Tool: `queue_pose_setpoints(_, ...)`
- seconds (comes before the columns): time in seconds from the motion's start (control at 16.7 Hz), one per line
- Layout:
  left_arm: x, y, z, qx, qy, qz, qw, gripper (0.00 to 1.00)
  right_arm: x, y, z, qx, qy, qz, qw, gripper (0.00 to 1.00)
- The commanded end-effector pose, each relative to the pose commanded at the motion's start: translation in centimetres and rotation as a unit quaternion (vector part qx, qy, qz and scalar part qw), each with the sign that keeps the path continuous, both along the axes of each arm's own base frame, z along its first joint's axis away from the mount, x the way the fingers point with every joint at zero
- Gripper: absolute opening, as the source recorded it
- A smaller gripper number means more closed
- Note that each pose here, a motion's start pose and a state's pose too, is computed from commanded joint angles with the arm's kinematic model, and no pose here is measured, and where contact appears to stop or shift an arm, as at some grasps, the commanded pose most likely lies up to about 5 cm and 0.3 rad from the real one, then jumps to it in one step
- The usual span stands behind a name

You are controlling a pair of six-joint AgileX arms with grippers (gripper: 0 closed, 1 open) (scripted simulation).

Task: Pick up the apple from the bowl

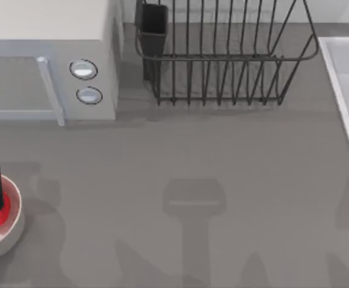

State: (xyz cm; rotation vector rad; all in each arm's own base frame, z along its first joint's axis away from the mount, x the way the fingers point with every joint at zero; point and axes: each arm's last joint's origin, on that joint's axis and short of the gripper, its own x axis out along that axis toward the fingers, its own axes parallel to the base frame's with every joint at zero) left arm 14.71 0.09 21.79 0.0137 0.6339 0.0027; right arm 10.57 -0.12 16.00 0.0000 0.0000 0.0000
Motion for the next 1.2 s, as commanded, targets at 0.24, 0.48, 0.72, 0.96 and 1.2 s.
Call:
queue_pose_setpoints(0.24,4.9,0.2,0.8,0.001,0.189,-0.001,0.982,1.00,0.0,0.0,0.0,0.000,0.000,0.000,1.000,1.00)
queue_pose_setpoints(0.48,9.8,0.4,-0.2,0.000,0.346,-0.003,0.938,1.00,0.0,0.0,0.0,0.000,0.000,0.000,1.000,1.00)
queue_pose_setpoints(0.72,12.7,0.6,-1.6,-0.001,0.435,-0.005,0.900,1.00,0.0,0.0,0.0,0.000,0.000,0.000,1.000,1.00)
queue_pose_setpoints(0.96,13.3,0.6,-1.9,-0.001,0.452,-0.005,0.892,1.00,0.0,0.0,0.0,0.000,0.000,0.000,1.000,1.00)
queue_pose_setpoints(1.2,13.2,0.5,-2.0,0.000,0.451,-0.007,0.893,1.00,0.0,0.0,0.0,0.000,0.000,0.000,1.000,1.00)
